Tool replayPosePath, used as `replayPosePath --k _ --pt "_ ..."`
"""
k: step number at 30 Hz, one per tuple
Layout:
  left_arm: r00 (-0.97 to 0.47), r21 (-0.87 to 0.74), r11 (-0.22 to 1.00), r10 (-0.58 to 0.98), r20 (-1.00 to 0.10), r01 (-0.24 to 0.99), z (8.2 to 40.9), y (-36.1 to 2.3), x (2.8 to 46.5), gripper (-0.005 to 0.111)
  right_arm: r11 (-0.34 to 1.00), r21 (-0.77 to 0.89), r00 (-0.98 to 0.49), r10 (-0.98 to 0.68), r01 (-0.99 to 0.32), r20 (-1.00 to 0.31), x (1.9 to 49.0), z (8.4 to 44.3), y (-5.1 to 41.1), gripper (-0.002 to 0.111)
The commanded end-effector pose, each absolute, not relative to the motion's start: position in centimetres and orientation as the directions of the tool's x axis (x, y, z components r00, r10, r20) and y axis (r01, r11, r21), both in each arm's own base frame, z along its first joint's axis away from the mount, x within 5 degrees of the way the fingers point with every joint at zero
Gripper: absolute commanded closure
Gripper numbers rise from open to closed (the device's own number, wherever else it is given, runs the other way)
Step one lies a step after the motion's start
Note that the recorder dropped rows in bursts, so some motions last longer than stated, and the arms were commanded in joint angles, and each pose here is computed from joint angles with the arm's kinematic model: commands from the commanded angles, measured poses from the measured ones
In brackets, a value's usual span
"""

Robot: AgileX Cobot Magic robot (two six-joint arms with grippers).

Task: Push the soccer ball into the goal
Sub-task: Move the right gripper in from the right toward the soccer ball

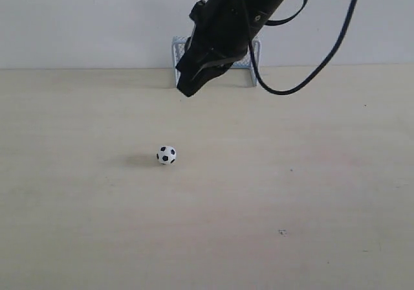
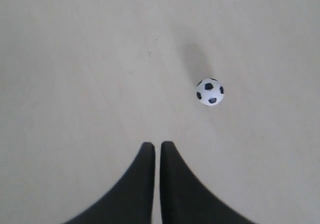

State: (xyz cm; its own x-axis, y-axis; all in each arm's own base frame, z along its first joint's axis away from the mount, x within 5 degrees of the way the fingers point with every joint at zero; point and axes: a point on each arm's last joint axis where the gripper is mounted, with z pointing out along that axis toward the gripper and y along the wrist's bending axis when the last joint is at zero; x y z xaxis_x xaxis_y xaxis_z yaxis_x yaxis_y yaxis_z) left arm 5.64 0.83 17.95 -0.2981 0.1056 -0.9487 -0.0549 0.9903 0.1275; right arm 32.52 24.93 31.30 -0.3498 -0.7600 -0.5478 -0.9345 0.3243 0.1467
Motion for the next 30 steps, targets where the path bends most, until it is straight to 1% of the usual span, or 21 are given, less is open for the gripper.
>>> replayPosePath --k 1,9,17,21,24,30 --pt "-0.295 0.119 0.992 0.099 -0.950 -0.049 18.1 0.8 5.7 0.100 0.294 0.186 -0.348 -0.788 -0.938 -0.508 32.7 30.4 26.3 0.108" --pt "-0.295 0.119 0.992 0.099 -0.950 -0.049 18.1 0.8 5.7 0.100 0.303 0.198 -0.363 -0.784 -0.932 -0.504 34.1 29.2 28.1 0.108" --pt "-0.295 0.119 0.992 0.099 -0.950 -0.049 18.1 0.8 5.7 0.100 0.332 0.196 -0.385 -0.773 -0.923 -0.504 34.8 29.0 28.8 0.108" --pt "-0.295 0.119 0.992 0.099 -0.950 -0.049 18.1 0.8 5.7 0.100 0.369 0.222 -0.430 -0.759 -0.903 -0.489 34.9 28.7 28.8 0.108" --pt "-0.295 0.119 0.992 0.099 -0.950 -0.049 18.1 0.8 5.7 0.100 0.382 0.239 -0.450 -0.757 -0.893 -0.473 35.1 28.0 29.0 0.108" --pt "-0.295 0.119 0.992 0.099 -0.950 -0.049 18.1 0.8 5.7 0.100 0.373 0.273 -0.459 -0.780 -0.887 -0.425 35.1 25.3 30.3 0.108"
